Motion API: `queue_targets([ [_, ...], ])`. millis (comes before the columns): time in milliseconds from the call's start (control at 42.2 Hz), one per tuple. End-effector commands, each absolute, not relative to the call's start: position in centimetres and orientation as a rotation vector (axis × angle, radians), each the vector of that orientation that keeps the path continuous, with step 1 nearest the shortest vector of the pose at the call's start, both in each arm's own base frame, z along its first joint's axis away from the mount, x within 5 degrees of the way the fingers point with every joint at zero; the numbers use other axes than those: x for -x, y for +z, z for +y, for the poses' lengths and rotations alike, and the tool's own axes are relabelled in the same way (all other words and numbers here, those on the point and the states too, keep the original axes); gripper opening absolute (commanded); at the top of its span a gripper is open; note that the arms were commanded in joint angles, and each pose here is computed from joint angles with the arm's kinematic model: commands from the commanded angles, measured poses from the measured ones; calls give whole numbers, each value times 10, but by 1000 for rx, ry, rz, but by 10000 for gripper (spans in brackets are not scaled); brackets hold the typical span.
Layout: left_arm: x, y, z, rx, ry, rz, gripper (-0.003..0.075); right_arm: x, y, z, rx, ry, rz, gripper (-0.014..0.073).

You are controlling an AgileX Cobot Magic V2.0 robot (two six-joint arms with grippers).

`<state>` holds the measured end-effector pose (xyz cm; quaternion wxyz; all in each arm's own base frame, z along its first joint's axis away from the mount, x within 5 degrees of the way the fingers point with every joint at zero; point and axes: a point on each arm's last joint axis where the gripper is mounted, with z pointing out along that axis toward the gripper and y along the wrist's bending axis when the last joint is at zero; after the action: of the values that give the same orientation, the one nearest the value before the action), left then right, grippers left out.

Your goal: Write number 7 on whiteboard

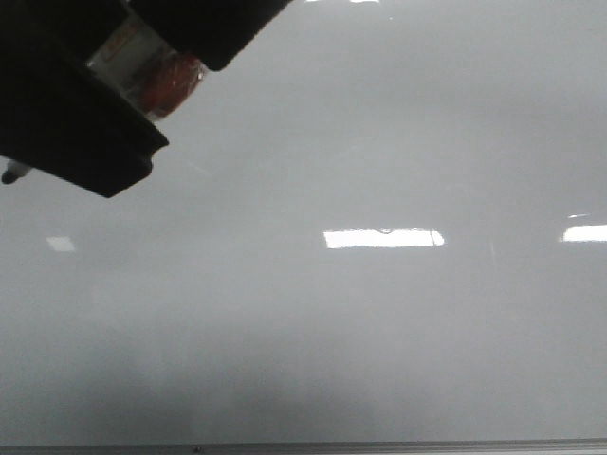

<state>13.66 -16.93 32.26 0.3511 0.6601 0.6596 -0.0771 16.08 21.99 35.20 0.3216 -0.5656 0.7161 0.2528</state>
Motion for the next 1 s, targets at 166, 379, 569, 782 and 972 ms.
queue_targets([
  [166, -116, 356, -151, -1604, -247, 1642, 657, -177, 372, 207, 1340, 650, 1849, -61],
  [379, -88, 367, -120, -1571, -304, 1726, 577, -183, 372, 201, 1308, 634, 1867, -61],
  [569, -54, 375, -83, -1576, -329, 1748, 115, -183, 372, 201, 1308, 634, 1867, -61],
  [782, -39, 383, -67, -1527, -343, 1680, -20, -183, 372, 201, 1305, 644, 1869, -61],
  [972, -39, 383, -67, -1527, -343, 1680, -20, -201, 375, 207, 1164, 587, 1800, -59],
])
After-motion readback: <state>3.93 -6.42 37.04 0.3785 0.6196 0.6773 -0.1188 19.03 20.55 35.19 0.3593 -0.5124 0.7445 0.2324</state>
